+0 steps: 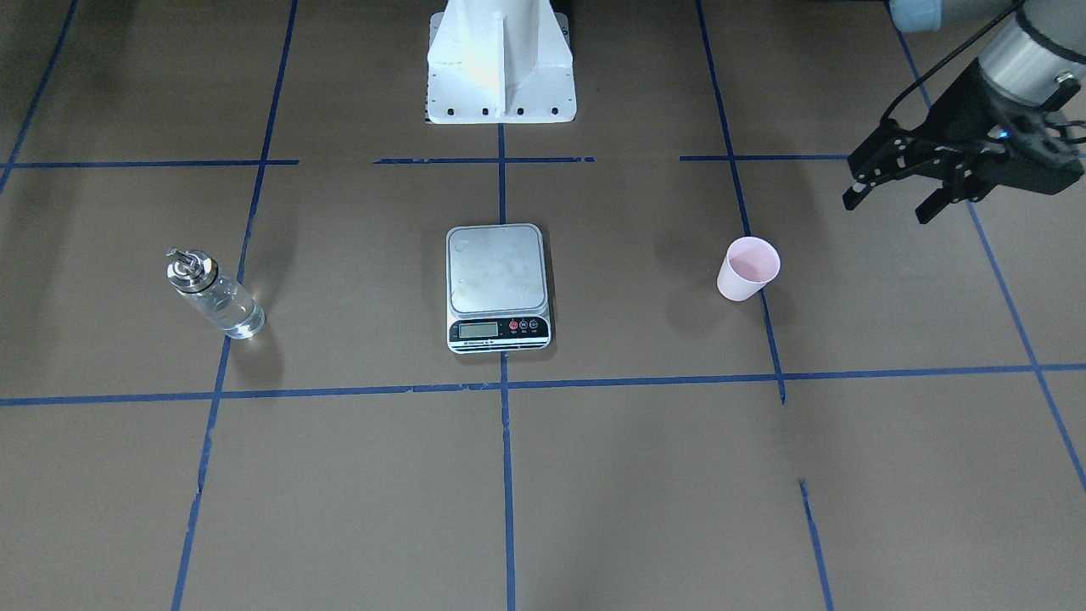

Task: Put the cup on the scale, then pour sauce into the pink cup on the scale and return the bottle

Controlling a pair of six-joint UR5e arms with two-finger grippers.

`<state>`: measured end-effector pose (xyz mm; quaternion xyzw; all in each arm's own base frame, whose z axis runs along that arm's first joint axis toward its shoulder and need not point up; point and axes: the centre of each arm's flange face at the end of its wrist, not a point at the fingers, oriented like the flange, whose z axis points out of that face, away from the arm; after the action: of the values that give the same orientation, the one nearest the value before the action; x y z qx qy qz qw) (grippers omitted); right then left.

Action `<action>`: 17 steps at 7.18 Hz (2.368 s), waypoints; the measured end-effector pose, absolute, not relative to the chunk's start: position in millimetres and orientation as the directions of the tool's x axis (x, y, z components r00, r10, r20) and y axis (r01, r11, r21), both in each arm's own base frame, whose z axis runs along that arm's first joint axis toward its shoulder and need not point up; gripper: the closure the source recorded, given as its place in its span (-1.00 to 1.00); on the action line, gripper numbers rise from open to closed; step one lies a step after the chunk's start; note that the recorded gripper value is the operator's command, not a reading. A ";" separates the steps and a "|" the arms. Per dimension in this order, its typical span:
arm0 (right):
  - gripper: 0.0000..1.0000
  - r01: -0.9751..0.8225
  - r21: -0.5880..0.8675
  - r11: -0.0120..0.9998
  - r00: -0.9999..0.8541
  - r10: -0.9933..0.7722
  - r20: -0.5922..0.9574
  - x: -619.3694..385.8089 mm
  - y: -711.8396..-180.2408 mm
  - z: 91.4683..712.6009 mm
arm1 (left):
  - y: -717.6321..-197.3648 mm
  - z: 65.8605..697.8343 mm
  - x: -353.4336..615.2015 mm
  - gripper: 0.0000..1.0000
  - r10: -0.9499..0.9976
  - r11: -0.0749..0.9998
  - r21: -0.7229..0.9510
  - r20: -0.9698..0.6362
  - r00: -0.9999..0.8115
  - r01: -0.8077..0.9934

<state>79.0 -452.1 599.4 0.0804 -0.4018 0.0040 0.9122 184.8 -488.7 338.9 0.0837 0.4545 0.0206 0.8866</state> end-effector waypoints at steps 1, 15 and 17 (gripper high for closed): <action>-1.00 -0.072 0.148 0.986 0.677 -0.061 0.734 79.0 -452.3 596.8 | -493.0 357.5 211.3 -1.00 0.081 0.989 0.140 -0.783 0.617 0.048; -1.00 -0.072 0.159 0.985 0.677 -0.069 0.733 79.1 -451.5 591.0 | -459.7 434.3 344.6 -0.30 -0.062 0.998 -0.031 -0.715 0.697 0.057; -1.00 -0.073 0.162 0.984 0.677 -0.071 0.733 79.1 -451.2 589.5 | -460.0 433.2 346.3 0.11 -0.061 0.998 -0.033 -0.717 0.695 0.053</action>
<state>79.1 -451.2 589.5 0.0891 -0.4020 0.0006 0.9113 346.3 -460.0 433.2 -0.0051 0.3896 -0.0309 0.9205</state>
